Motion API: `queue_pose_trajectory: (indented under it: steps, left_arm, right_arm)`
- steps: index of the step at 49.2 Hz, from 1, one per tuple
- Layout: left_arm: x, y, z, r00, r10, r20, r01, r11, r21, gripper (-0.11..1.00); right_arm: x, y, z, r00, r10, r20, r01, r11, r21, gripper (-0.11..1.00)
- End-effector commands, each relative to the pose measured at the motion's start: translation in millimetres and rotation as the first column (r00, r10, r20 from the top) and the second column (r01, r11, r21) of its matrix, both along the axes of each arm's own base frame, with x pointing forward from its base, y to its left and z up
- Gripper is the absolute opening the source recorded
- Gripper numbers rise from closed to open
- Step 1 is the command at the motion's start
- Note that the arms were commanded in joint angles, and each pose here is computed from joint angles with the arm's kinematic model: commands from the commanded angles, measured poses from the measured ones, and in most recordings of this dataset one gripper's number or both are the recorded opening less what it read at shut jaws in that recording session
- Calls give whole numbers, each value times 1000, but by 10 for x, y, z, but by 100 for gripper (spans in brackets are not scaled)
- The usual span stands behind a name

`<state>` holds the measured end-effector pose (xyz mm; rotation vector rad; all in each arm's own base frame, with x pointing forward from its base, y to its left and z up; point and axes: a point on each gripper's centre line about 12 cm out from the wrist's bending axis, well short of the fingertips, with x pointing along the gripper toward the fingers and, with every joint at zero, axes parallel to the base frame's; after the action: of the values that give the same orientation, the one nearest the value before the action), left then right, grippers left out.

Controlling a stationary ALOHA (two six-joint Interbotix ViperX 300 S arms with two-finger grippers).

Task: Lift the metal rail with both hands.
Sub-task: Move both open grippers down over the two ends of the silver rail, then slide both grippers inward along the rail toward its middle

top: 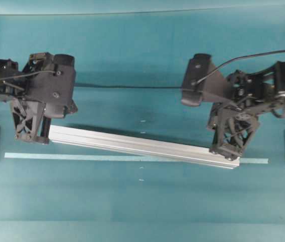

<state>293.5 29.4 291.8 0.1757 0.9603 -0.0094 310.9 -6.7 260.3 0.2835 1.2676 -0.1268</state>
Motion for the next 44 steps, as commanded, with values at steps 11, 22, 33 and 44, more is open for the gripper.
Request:
queue_pose_trajectory:
  steps: [11,22,33,44]
  left_arm:
    - [18,5,-170,999,20,-34,-21,1000,-13,53]
    - [18,5,-308,998,31,-62,-32,999,-22,99]
    - [31,3,-384,998,32,-47,-33,999,-26,97]
    - [82,12,-560,996,35,-82,-37,999,-29,97]
  right_arm:
    - [7,-3,-50,1000,18,13,-18,1000,-9,57]
    - [-44,34,-177,999,41,-6,-41,999,-10,100]
    - [-58,53,-347,997,65,-33,-65,998,-16,100]
    - [31,128,-521,991,115,-69,-116,993,-18,100]
